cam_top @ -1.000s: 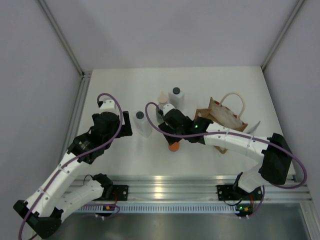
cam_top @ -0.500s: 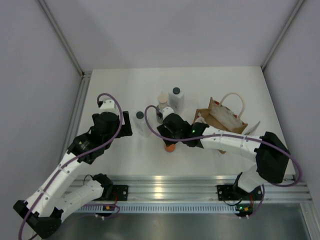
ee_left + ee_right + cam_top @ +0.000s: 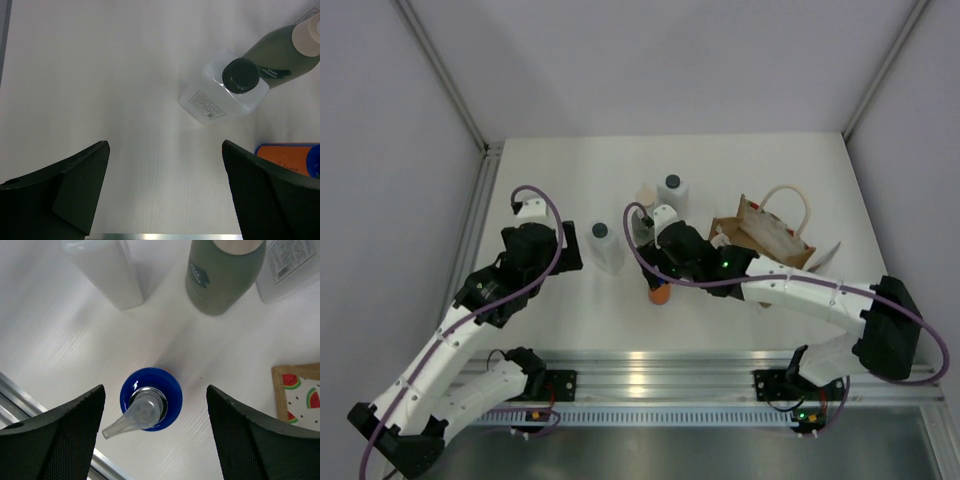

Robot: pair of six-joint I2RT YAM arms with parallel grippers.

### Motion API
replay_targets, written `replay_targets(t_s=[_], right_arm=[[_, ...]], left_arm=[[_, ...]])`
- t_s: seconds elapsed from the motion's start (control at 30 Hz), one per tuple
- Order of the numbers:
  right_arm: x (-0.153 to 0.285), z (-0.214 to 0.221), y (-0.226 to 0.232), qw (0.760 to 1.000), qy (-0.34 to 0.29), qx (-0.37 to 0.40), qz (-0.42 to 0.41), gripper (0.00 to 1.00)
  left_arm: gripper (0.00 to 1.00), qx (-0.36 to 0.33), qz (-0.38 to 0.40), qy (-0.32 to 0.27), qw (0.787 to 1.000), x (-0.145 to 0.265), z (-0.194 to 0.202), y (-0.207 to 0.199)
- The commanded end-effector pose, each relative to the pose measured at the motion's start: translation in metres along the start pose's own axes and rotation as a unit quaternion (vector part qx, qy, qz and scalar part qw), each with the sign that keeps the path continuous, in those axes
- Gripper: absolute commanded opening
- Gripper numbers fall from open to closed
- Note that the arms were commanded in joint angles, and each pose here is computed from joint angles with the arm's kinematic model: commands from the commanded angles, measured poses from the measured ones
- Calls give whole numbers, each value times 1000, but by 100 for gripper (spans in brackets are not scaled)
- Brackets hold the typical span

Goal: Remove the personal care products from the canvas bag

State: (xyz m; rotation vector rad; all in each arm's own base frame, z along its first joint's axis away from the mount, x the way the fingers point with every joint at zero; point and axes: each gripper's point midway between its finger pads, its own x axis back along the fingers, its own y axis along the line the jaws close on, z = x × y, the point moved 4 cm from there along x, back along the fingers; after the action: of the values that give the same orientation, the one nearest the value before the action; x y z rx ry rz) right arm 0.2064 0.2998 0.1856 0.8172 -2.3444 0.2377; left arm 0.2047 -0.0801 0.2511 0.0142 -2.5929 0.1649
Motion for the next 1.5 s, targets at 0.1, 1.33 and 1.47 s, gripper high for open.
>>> replay_targets(t_s=[0.1, 1.33, 1.47], right_arm=[[69, -59, -21, 993, -111, -16, 46, 81], [286, 54, -184, 907, -180, -190, 331, 99], [293, 56, -184, 906, -184, -196, 326, 99]], left_arm=[[98, 30, -17, -33, 999, 1, -15, 9], [98, 45, -100, -82, 991, 49, -36, 56], [98, 50, -88, -84, 991, 54, -36, 55]])
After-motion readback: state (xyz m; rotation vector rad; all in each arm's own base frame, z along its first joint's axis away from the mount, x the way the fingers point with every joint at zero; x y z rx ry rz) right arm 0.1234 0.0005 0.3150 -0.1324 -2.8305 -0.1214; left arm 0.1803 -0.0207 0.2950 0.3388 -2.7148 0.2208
